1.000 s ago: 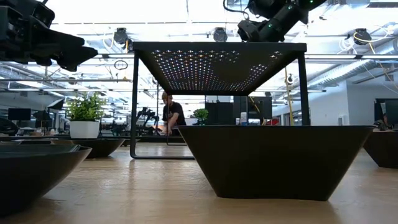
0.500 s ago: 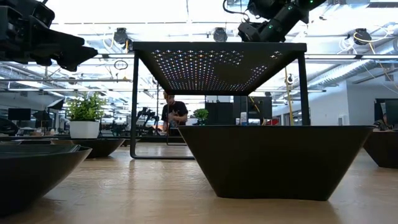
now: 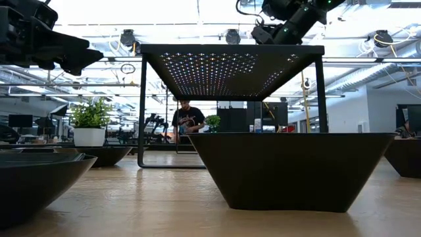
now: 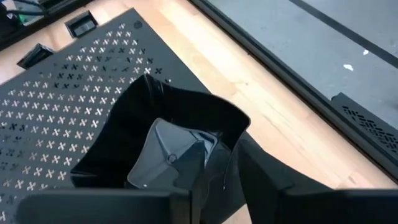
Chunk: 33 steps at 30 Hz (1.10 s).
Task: Pick & Place Mini shaped plates
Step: Put the black distorted square plate on the shelf, then stack the black distorted square plate on top of the black distorted square plate on the shelf
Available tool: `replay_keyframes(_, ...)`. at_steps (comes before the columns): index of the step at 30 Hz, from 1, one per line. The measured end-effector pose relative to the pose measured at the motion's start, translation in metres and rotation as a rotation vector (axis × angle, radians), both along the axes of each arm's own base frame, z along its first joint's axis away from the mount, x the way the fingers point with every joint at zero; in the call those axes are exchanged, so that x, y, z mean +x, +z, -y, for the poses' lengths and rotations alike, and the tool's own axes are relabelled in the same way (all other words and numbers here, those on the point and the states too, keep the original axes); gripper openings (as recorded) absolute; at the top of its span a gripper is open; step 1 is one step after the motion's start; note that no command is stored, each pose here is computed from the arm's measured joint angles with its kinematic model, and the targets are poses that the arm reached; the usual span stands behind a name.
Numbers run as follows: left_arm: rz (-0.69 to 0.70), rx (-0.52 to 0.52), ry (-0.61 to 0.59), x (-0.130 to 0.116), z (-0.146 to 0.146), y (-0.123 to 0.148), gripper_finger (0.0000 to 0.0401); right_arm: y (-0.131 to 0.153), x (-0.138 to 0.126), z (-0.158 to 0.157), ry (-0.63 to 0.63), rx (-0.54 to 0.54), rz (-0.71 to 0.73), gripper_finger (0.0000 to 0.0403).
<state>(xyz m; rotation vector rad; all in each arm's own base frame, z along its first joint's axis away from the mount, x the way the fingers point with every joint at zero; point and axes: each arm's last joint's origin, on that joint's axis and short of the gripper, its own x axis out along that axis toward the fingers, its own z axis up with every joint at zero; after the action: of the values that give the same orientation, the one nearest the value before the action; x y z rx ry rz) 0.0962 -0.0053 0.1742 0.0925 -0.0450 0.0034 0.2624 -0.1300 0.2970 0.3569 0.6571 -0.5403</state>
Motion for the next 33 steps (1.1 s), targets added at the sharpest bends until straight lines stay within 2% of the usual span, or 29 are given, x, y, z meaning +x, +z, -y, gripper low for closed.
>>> replay_keyframes(5,0.0,0.0,0.0,0.0,0.0,0.0,0.0269,0.013,-0.008,-0.004,0.019,-0.037,0.045,0.0111)
replay_keyframes(10,0.0,0.0,0.0,0.0,0.0,0.0,0.0269,0.029,-0.03,-0.03,0.108,0.017,0.032,0.0123)
replay_keyframes(13,0.0,0.0,0.0,0.0,0.0,0.0,0.0269,0.03,-0.049,-0.054,0.134,0.128,-0.061,0.0134)
replay_keyframes(18,0.0,0.0,0.0,0.0,0.0,0.0,0.0269,0.024,-0.09,-0.096,0.074,0.357,-0.308,0.0148)
replay_keyframes(21,0.0,0.0,0.0,0.0,0.0,0.0,0.0269,0.018,-0.107,-0.117,0.001,0.461,-0.41,0.0147)
replay_keyframes(26,0.0,0.0,0.0,0.0,0.0,0.0,0.0269,-0.002,-0.12,-0.144,-0.1,0.571,-0.477,0.0145)
replay_keyframes(29,0.0,0.0,0.0,0.0,0.0,0.0,0.0269,-0.02,-0.122,-0.16,-0.04,0.583,-0.528,0.0148)
replay_keyframes(33,0.0,0.0,0.0,0.0,0.0,0.0,0.0269,-0.05,-0.12,-0.177,0.126,0.53,-0.547,0.0152)
